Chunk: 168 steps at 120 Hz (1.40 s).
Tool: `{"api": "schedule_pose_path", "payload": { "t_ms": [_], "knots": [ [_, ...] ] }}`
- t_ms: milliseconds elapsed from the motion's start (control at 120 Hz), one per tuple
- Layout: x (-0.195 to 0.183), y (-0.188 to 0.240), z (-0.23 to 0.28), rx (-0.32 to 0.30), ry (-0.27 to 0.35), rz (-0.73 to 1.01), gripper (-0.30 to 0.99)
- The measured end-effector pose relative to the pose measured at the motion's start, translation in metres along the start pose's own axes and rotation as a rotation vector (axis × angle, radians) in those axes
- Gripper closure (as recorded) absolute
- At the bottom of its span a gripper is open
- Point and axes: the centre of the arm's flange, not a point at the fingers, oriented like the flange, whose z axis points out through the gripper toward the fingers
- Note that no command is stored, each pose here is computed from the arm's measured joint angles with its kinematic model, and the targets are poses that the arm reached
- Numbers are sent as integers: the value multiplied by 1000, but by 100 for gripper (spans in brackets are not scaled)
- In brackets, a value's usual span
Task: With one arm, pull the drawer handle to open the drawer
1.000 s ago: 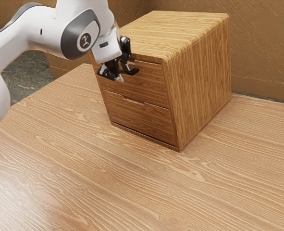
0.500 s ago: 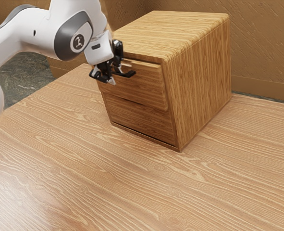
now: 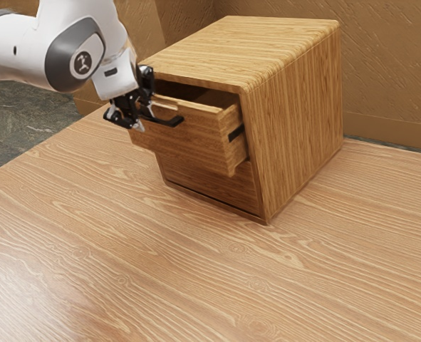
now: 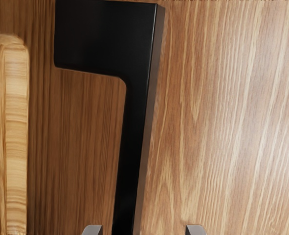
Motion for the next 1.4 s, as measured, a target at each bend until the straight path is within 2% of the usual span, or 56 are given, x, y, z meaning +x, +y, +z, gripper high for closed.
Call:
{"api": "schedule_pose_path", "payload": {
  "t_ms": [83, 158, 325, 383, 492, 583, 633, 675, 742, 867, 975, 1017, 1208, 1308, 1400],
  "knots": [
    [-2, 19, 1, -2, 19, 0, 50],
    [-6, 31, 0, 20, 29, -5, 57],
    [-16, 57, -15, 66, 56, -23, 62],
    [-27, 69, -19, 73, 65, -42, 58],
    [-48, 98, -35, 98, 96, -74, 64],
    [-126, 170, -75, 166, 112, -220, 58],
    [-153, 201, -89, 192, 112, -283, 54],
    [-157, 209, -96, 197, 116, -307, 46],
    [-129, 198, -119, 190, 127, -309, 34],
    [-23, 180, -168, 150, 133, -295, 19],
    [70, 194, -218, 84, 81, -346, 12],
    [91, 203, -226, 52, 64, -395, 10],
    [112, 220, -204, -169, -9, -718, 5],
    [108, 214, -178, -271, -74, -888, 4],
    [83, 193, -133, -377, -128, -1055, 3]
  ]
}}
